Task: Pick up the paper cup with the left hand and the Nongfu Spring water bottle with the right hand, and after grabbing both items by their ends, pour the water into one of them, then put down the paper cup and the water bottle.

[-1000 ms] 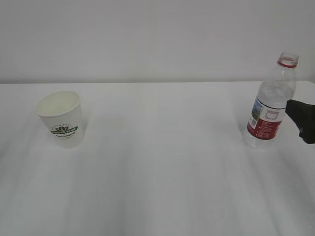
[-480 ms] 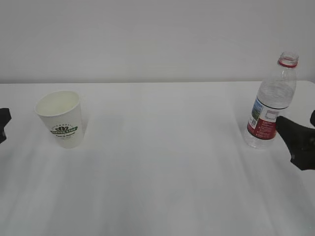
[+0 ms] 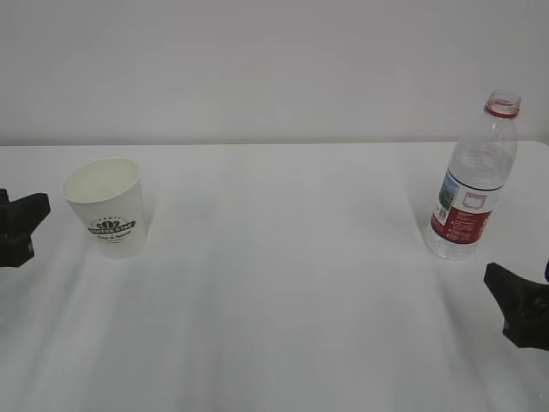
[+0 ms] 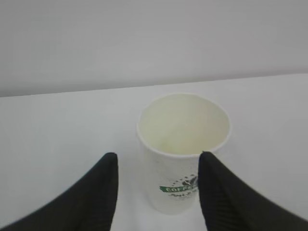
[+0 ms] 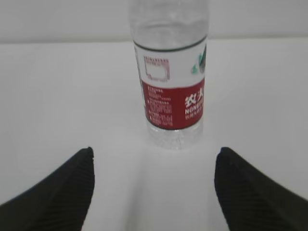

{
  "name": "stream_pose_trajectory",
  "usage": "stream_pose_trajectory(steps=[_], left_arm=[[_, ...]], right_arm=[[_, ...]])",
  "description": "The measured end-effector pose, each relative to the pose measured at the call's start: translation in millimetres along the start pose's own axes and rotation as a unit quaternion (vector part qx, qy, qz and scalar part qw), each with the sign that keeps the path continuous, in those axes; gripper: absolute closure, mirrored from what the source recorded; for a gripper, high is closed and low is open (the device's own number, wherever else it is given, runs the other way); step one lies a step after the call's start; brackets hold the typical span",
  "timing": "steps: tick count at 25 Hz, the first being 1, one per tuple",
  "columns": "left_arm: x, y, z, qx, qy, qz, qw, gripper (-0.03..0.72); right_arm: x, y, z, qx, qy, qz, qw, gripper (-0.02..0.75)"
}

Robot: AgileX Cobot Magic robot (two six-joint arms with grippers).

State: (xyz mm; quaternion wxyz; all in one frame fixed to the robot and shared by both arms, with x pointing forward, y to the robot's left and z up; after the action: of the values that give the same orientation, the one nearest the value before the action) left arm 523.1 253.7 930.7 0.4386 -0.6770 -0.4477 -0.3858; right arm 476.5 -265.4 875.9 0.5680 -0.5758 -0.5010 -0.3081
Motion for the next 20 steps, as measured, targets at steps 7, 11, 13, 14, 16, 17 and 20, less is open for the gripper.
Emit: stream_pose_trajectory(steps=[7, 11, 13, 14, 16, 17, 20], left_arm=[[-20, -1, -2.7, -0.020, -0.008, 0.026, 0.999, 0.298], [-34, -8, -1.7, -0.026, -0.017, 0.029, 0.999, 0.298], [-35, -11, -2.9, -0.034, -0.022, 0.017, 0.999, 0.298], [-37, -12, -3.2, -0.037, -0.025, 0.014, 0.999, 0.298], [-43, -13, -1.7, -0.036, -0.029, 0.021, 0.999, 0.298], [-47, -13, -0.6, -0.034, -0.030, 0.028, 0.999, 0.298], [-57, -11, -0.5, -0.037, -0.029, 0.048, 0.998, 0.298]], right_arm=[[-12, 3, 1, 0.002, 0.001, 0.025, 1.000, 0.150], [-10, 4, 1, 0.001, 0.001, 0.020, 1.000, 0.150], [-6, 7, 0, 0.000, 0.001, 0.014, 1.000, 0.150], [-5, 8, 0, 0.000, 0.001, 0.012, 1.000, 0.150], [-1, 12, -1, -0.002, 0.000, 0.004, 1.000, 0.150], [0, 13, -2, -0.002, 0.000, 0.002, 1.000, 0.150], [8, 19, -3, -0.005, 0.000, -0.011, 1.000, 0.150]])
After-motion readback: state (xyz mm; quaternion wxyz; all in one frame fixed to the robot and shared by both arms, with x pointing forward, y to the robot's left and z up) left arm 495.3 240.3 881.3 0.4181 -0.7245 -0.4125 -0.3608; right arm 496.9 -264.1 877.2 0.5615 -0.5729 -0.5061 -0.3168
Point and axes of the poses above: a point on each arm's last joint axis where the gripper is mounted, y pointing out along that axis toward the gripper, z along the wrist's bending axis when the last joint is at zero, x = y × z, the point moved 7 cm from there along y, pointing out along that axis toward the gripper, and after that the axes turned 14 degrees about -y, right-handed, at the moved point
